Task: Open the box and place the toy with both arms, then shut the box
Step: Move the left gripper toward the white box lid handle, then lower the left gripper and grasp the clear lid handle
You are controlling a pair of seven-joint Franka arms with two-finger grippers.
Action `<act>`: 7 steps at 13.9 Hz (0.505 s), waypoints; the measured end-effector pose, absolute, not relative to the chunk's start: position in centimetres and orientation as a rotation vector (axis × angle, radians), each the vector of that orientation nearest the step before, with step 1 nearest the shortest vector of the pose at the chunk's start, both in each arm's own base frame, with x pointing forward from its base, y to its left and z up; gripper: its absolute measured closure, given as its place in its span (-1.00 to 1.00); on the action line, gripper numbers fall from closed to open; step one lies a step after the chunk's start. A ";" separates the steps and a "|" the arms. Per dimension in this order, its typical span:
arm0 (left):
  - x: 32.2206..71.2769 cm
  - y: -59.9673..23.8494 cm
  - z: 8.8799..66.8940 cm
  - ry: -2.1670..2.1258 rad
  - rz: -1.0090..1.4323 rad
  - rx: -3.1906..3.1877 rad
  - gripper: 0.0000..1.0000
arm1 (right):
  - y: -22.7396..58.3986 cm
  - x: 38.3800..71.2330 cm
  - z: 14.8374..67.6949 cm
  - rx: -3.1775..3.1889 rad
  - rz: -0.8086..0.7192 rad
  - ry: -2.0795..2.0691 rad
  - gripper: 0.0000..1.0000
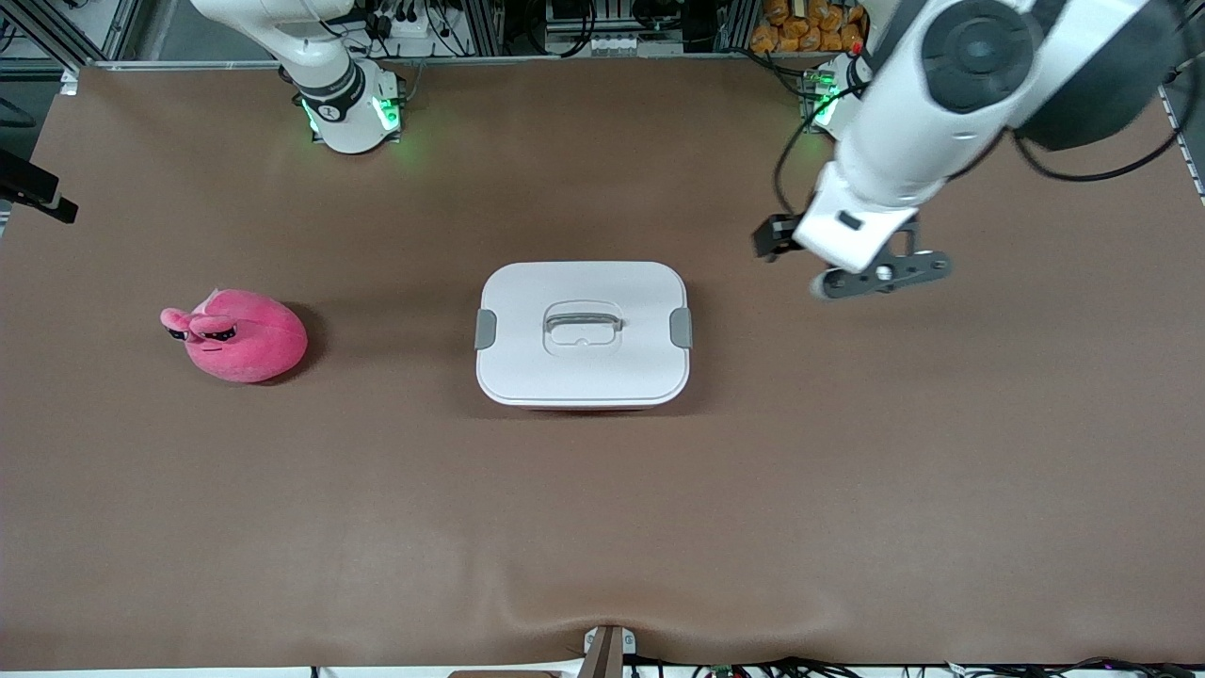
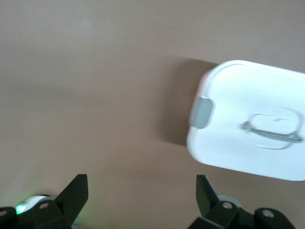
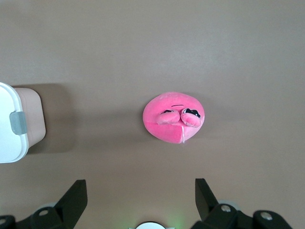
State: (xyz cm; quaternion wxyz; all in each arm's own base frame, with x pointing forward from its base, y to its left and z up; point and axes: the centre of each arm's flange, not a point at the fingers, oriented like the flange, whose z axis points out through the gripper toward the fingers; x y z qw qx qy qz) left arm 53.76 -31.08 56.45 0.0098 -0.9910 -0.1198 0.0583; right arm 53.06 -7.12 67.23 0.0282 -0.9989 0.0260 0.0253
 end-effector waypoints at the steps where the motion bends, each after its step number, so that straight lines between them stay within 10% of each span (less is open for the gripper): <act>1: 53.6 -32.7 55.9 -0.462 0.179 -3.101 -1.00 | -7.1 53.1 67.2 -3.083 0.079 0.080 -1.00; 7: 52.1 -39.9 52.2 -1.112 0.210 -2.952 -1.00 | -7.1 53.1 67.2 -3.083 0.080 0.081 -1.00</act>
